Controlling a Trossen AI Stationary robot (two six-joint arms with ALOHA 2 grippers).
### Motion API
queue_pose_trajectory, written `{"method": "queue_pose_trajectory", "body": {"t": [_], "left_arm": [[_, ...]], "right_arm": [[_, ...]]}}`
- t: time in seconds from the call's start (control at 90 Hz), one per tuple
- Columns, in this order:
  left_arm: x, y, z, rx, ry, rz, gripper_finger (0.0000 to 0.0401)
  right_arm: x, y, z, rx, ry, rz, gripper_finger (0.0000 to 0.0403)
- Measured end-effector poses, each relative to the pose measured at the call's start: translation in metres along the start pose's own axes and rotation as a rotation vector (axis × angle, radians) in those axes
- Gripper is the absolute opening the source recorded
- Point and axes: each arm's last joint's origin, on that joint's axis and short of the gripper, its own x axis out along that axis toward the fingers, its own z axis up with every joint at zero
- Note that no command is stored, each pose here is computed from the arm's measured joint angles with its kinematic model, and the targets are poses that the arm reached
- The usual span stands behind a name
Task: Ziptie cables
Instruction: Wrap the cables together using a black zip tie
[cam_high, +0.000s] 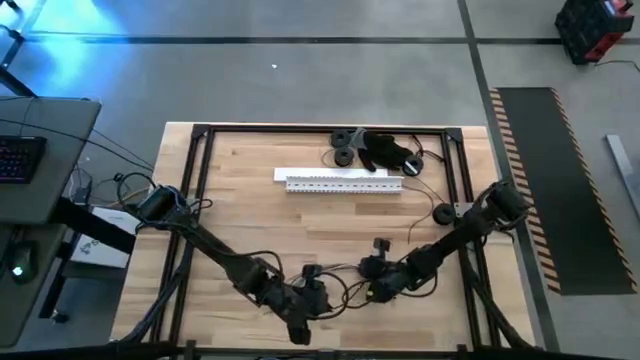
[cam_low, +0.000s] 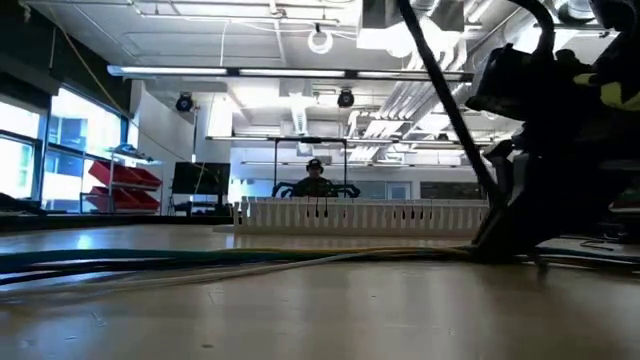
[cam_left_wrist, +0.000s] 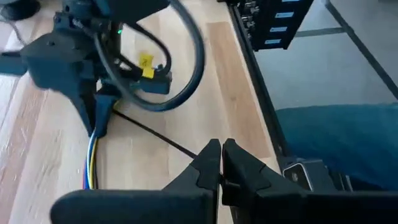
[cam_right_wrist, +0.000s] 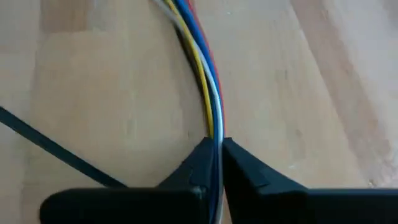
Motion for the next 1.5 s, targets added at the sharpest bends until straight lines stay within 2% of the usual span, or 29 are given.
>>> {"method": "queue_pose_trajectory", "body": {"t": [0.089, 0.189, 0.333, 0.511, 0.722, 0.944, 1.244, 1.4, 1.5], "left_arm": [[0.002, 0.004, -0.003, -0.024, 0.012, 0.067, 0.0000], [0.010, 0.008, -0.005, -0.048, 0.020, 0.086, 0.0000], [0.031, 0.010, -0.012, -0.074, 0.021, 0.084, 0.0000], [0.050, 0.020, -0.022, -0.087, 0.052, 0.176, 0.0000], [0.047, 0.035, -0.037, -0.106, 0.159, 0.366, 0.0000], [0.039, 0.036, -0.053, -0.165, 0.277, 0.450, 0.0000], [0.036, 0.015, -0.052, -0.181, 0.227, 0.351, 0.0000], [0.041, 0.008, -0.039, -0.140, 0.133, 0.248, 0.0000], [0.043, 0.009, -0.031, -0.097, 0.092, 0.199, 0.0000]], "right_arm": [[-0.006, 0.000, 0.004, 0.002, -0.044, -0.022, 0.0003], [-0.015, 0.000, 0.009, 0.002, -0.088, -0.035, 0.0002], [-0.030, 0.004, 0.014, -0.013, -0.154, -0.017, 0.0001], [-0.055, 0.012, 0.016, -0.016, -0.224, 0.021, 0.0001], [-0.072, 0.023, 0.008, -0.015, -0.252, 0.070, 0.0000], [-0.075, 0.028, 0.002, 0.013, -0.241, 0.088, 0.0000], [-0.056, 0.024, 0.004, 0.003, -0.192, 0.071, 0.0000], [-0.048, 0.020, 0.016, -0.004, -0.239, 0.070, 0.0000], [-0.046, 0.018, 0.020, -0.062, -0.248, 0.079, 0.0000]]}}
